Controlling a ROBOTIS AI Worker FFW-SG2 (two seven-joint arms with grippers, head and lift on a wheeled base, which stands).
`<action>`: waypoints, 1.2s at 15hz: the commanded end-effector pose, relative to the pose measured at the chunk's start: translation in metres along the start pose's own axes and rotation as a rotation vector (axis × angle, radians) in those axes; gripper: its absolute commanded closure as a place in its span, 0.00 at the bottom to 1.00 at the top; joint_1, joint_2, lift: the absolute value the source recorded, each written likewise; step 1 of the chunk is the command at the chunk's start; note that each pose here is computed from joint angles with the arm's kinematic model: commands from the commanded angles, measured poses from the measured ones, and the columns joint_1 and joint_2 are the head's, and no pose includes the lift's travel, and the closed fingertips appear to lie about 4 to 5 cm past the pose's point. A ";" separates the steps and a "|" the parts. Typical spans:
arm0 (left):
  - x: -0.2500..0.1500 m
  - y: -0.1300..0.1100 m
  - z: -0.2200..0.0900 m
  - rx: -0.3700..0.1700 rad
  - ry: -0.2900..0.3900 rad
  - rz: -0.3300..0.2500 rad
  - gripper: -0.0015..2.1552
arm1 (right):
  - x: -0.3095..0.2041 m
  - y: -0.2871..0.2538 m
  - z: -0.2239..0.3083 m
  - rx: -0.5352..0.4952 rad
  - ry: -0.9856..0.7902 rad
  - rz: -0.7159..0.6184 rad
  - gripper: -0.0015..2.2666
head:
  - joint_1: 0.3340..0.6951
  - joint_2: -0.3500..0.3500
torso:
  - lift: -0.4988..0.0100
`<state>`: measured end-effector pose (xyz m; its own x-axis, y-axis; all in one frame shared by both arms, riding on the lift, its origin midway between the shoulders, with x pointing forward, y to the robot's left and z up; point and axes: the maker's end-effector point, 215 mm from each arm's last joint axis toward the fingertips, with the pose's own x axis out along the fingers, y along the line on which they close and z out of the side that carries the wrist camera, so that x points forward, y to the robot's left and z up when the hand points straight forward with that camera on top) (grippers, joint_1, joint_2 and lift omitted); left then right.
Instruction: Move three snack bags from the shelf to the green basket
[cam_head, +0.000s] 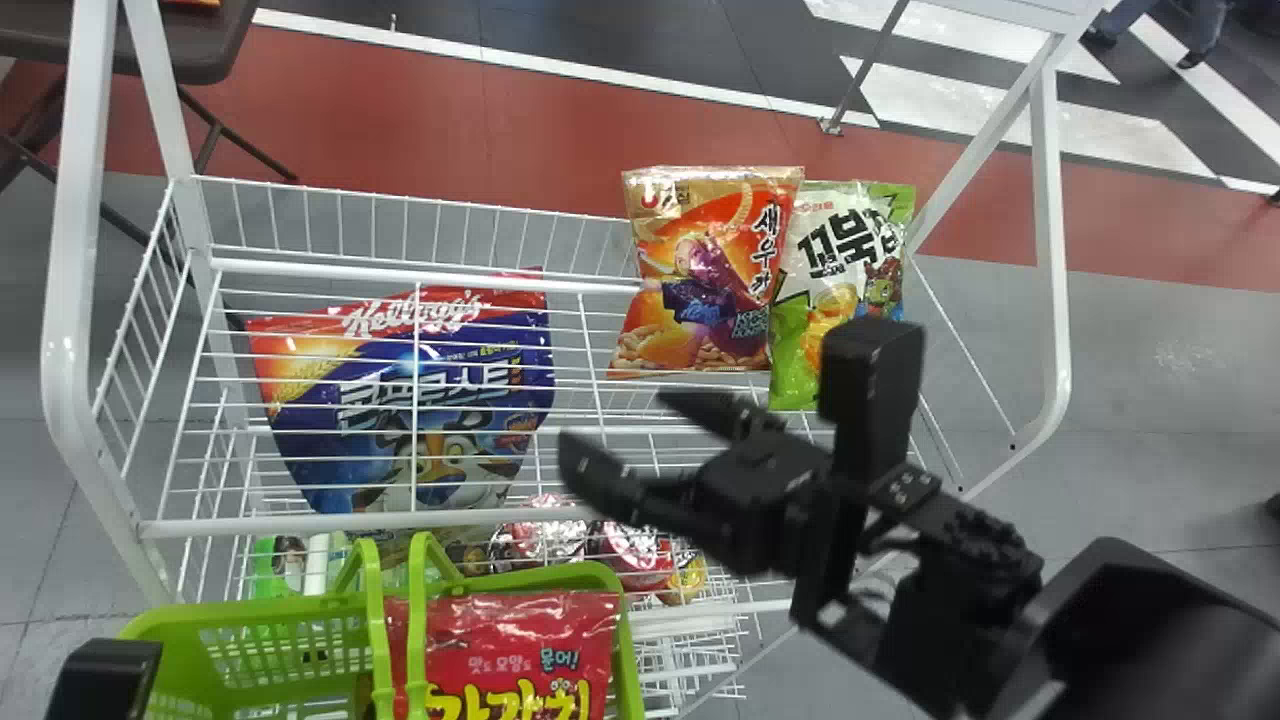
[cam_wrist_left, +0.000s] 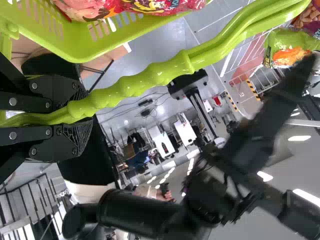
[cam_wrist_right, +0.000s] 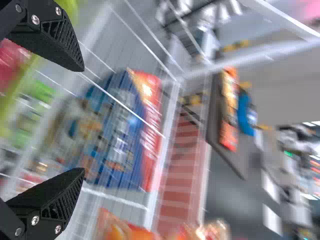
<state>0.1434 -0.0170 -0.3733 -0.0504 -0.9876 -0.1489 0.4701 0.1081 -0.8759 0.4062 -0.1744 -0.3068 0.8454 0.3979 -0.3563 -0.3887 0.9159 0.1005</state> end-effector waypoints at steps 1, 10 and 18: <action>0.000 0.001 -0.001 -0.007 0.004 0.003 0.85 | 0.009 -0.054 0.029 -0.006 -0.159 -0.122 0.05 | 1.00 0.00 | 0.90; -0.001 0.003 -0.003 -0.015 0.005 0.012 0.85 | 0.057 -0.169 0.020 -0.017 -0.185 -0.329 0.05 | 1.00 0.00 | 0.90; -0.003 0.004 -0.003 -0.018 -0.001 0.017 0.85 | 0.081 -0.132 0.017 -0.015 -0.120 -0.195 0.99 | 1.00 0.00 | 0.90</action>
<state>0.1424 -0.0138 -0.3776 -0.0437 -0.9857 -0.1625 0.4555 0.1251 -0.8814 0.5351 -0.2659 -0.3396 0.9414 0.2097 -0.2644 -0.2098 0.9773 0.0279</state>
